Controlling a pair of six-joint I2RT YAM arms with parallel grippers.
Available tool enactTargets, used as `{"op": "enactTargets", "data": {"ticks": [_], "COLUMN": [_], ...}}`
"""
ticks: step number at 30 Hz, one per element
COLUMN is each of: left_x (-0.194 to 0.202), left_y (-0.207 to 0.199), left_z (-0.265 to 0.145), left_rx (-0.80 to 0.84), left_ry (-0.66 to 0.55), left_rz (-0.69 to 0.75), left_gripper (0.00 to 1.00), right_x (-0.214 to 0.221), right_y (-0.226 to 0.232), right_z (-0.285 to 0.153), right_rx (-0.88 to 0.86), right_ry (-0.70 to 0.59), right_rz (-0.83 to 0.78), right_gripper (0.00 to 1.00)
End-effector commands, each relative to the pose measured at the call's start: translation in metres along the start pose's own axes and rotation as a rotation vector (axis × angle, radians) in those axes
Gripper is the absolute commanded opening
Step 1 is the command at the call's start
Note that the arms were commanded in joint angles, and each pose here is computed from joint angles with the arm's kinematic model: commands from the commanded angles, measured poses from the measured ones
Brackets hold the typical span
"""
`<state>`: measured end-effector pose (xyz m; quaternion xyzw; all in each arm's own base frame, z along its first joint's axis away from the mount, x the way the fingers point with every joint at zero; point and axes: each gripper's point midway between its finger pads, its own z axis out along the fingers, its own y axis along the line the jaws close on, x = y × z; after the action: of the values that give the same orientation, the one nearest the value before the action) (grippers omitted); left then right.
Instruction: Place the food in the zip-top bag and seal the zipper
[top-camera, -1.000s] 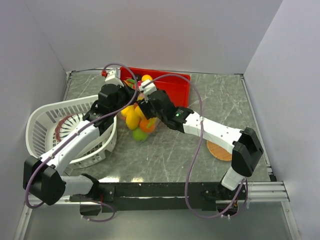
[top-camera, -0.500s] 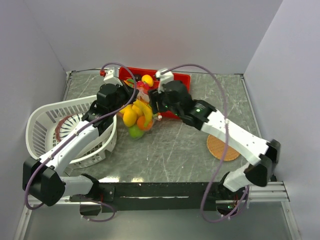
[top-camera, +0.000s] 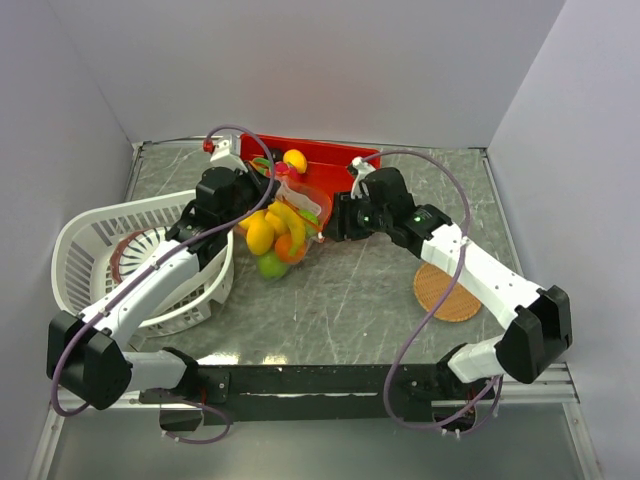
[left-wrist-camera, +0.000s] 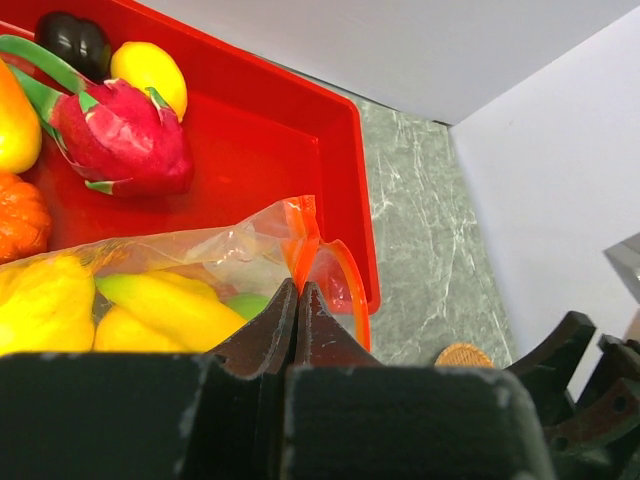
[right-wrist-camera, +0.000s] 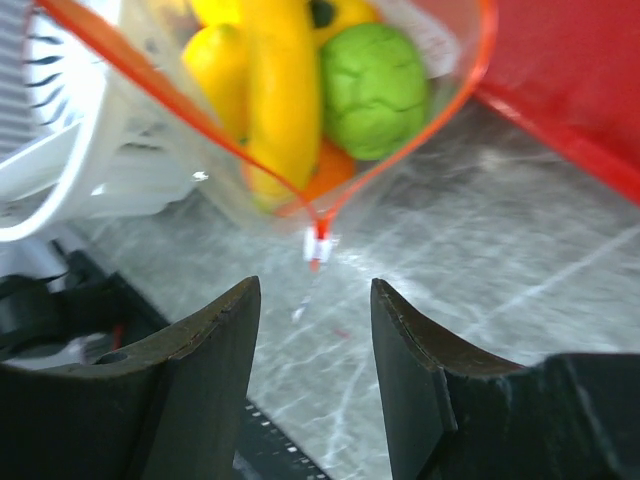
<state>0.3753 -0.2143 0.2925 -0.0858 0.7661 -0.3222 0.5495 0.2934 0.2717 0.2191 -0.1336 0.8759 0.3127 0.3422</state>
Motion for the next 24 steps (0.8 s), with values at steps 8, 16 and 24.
{"op": "enactTargets", "data": {"ticks": [8, 16, 24], "left_x": [-0.016, -0.015, -0.013], "left_y": [-0.02, -0.021, -0.02], "left_z": [0.002, 0.004, 0.004], "left_rx": [0.07, 0.072, 0.073], "left_ry": [-0.044, -0.041, -0.038], "left_rz": [-0.021, -0.023, -0.027], "left_gripper": [0.01, 0.01, 0.01], "right_x": [-0.006, -0.006, -0.002], "right_y": [0.014, 0.005, 0.001], "right_z": [0.021, 0.033, 0.042], "right_rx": [-0.115, -0.097, -0.1], "right_ry": [0.022, 0.024, 0.038], "right_rz": [0.098, 0.14, 0.161], "right_gripper": [0.51, 0.45, 0.37]}}
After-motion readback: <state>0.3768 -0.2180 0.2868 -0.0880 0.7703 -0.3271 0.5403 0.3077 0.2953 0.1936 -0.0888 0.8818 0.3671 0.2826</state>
